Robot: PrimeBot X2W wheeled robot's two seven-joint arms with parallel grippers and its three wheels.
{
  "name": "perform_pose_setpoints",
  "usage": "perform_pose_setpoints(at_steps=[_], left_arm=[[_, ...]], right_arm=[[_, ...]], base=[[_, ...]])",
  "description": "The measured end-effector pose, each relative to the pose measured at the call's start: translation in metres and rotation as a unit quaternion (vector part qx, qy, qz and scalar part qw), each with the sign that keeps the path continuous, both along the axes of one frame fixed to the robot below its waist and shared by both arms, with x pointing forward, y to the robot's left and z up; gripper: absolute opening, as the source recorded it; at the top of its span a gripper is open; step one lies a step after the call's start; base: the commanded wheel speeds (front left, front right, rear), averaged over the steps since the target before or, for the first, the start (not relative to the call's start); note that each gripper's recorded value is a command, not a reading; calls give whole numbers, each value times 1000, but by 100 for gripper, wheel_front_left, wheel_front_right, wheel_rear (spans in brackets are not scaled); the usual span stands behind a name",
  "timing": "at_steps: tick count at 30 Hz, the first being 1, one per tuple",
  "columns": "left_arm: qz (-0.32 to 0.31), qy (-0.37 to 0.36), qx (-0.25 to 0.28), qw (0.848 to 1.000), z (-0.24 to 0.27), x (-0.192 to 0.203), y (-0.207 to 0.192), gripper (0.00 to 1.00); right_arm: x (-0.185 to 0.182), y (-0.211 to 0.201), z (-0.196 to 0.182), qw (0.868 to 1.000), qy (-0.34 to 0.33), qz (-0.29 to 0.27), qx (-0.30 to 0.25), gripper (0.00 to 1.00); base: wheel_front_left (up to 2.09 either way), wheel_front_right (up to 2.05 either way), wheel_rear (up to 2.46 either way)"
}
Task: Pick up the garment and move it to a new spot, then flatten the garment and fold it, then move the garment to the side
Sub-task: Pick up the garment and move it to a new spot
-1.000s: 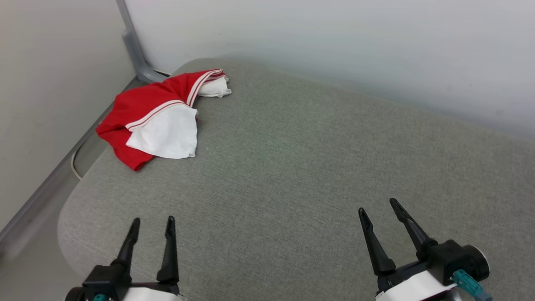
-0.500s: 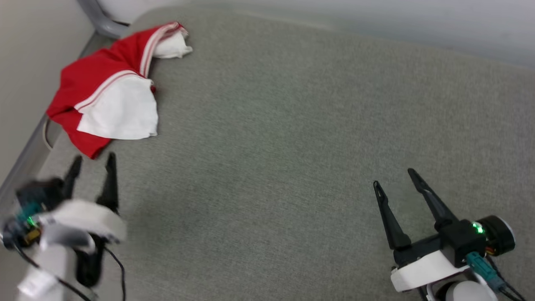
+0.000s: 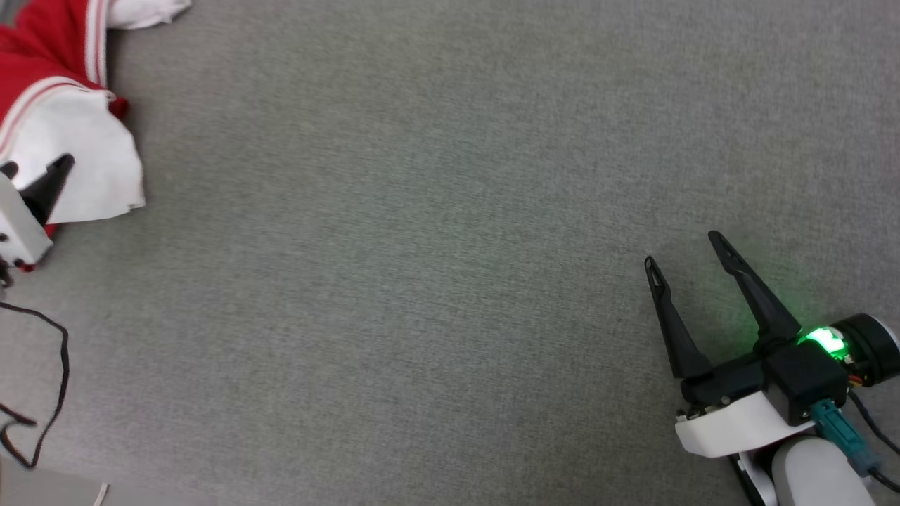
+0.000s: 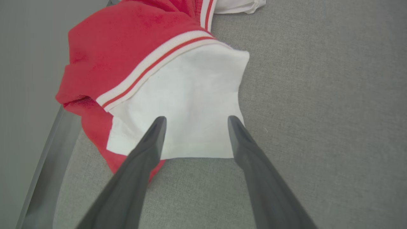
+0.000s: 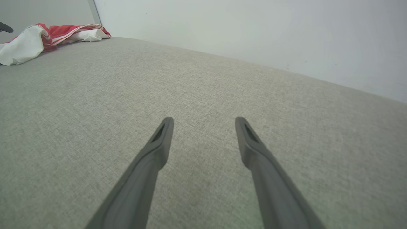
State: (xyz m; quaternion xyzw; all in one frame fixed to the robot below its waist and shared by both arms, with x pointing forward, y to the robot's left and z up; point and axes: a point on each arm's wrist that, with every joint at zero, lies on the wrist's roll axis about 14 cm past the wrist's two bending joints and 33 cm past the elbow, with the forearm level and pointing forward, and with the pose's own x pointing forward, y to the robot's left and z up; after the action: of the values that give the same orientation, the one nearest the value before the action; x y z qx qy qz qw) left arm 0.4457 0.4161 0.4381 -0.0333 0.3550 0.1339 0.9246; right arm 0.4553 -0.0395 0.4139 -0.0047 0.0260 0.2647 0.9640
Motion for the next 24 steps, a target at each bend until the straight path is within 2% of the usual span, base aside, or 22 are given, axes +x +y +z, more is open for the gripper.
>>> perform_pose_setpoints(at_steps=[8,12,13,15,17,18,19,20,21,24], left_arm=[[7,35,-31,999,-31,38,-1,100],[15,77,-68,995,-61,38,-11,100],[19,85,-76,993,-66,38,-13,95],[24,101,-88,991,-72,38,-13,100],[28,117,-106,987,-78,37,-16,100],[32,125,-114,985,-81,36,-17,97],[32,133,-123,983,-82,34,-19,50],[33,141,-129,981,-84,33,-20,22],[32,148,-135,979,-85,31,-22,0],[28,155,-154,975,-85,28,-29,0]], right_arm=[[7,-18,-23,1000,18,-20,-13,100],[8,-24,-30,999,22,-26,-19,100],[8,-25,-32,999,23,-27,-20,100],[10,-28,-34,999,24,-28,-23,100],[10,-30,-36,999,24,-30,-24,100],[10,-30,-36,999,25,-31,-24,100],[10,-30,-37,999,25,-31,-25,100],[10,-30,-38,999,26,-31,-25,100],[10,-30,-38,999,25,-30,-27,100],[10,-30,-38,999,25,-30,-28,100]], base=[[0,0,0],[0,0,0],[0,0,0],[0,0,0],[0,0,0],[0,0,0],[0,0,0],[0,0,0],[0,0,0],[0,0,0]])
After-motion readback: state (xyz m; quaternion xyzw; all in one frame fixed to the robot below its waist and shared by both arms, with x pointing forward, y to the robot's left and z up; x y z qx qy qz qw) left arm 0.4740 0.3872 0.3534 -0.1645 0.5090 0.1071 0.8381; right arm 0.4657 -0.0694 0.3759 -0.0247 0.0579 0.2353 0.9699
